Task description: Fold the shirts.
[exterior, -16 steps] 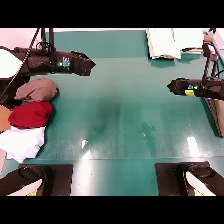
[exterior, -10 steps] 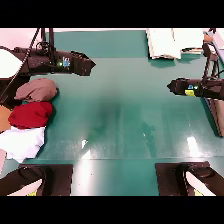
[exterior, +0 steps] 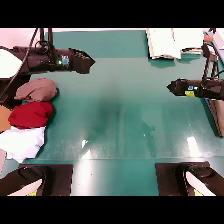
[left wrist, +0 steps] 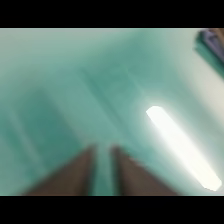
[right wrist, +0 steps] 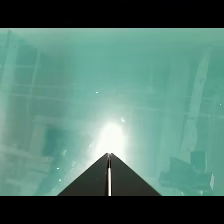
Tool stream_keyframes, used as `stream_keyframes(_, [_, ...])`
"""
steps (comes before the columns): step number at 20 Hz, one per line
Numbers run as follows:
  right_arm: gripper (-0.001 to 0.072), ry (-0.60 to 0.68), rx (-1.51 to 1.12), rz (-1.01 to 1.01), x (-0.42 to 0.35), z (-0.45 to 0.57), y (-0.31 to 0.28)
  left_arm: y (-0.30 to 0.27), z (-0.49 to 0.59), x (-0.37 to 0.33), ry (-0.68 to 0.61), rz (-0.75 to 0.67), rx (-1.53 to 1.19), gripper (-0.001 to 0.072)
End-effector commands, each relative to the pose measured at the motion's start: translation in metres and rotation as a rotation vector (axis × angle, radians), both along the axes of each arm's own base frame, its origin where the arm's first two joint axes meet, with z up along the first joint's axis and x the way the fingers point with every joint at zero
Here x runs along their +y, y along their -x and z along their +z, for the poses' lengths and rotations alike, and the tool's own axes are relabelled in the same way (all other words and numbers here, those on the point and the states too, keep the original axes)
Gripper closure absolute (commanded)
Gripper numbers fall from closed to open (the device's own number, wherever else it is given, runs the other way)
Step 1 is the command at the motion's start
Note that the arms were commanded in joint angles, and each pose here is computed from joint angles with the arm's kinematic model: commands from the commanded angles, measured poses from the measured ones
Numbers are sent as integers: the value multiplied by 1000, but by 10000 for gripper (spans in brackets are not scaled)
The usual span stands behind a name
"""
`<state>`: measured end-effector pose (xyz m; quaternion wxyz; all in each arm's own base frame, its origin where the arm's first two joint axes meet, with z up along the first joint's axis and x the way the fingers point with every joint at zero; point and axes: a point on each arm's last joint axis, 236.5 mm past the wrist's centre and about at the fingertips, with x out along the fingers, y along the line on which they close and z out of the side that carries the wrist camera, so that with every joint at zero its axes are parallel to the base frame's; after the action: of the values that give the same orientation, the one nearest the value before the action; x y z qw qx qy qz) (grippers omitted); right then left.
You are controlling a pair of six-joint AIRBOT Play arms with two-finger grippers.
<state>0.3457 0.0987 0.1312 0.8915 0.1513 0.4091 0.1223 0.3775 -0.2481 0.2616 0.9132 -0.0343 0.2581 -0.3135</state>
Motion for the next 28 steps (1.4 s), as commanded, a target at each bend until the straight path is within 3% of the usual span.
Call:
stream_keyframes(1, [690, 0, -1, 1, 0, 0, 0, -45, -4, 86, -223, 238, -108, -3])
stream_keyframes(3, [691, -1, 1, 2, 1, 0, 1, -65, -26, 166, -338, 430, -47, -1])
stream_keyframes(7, [691, -1, 2, 2, 1, 0, 1, -69, -122, 290, -411, 678, 259, -1])
stream_keyframes(11, [690, -1, 3, 2, 1, 0, 1, -64, -226, 346, -446, 752, 491, -1])
stream_keyframes(16, [690, -1, 0, 1, 1, 0, 0, -67, -283, 357, -460, 748, 606, 9])
stream_keyframes(17, [690, -2, -2, 0, 0, 1, 0, -69, -280, 357, -445, 763, 595, 284])
stream_keyframes(18, [690, -2, -6, -1, 0, 1, -1, -73, -274, 357, -443, 766, 577, 669])
stream_keyframes(21, [691, -3, -12, -2, 0, 3, -2, -89, -217, 359, -418, 790, 460, 687])
stream_keyframes(24, [690, -7, -68, 1, 1, 32, -11, -101, -80, 335, -376, 775, 145, 687])
stream_keyframes(28, [690, -10, -168, 16, 5, 95, -32, -50, 91, 248, -252, 641, -241, 687])
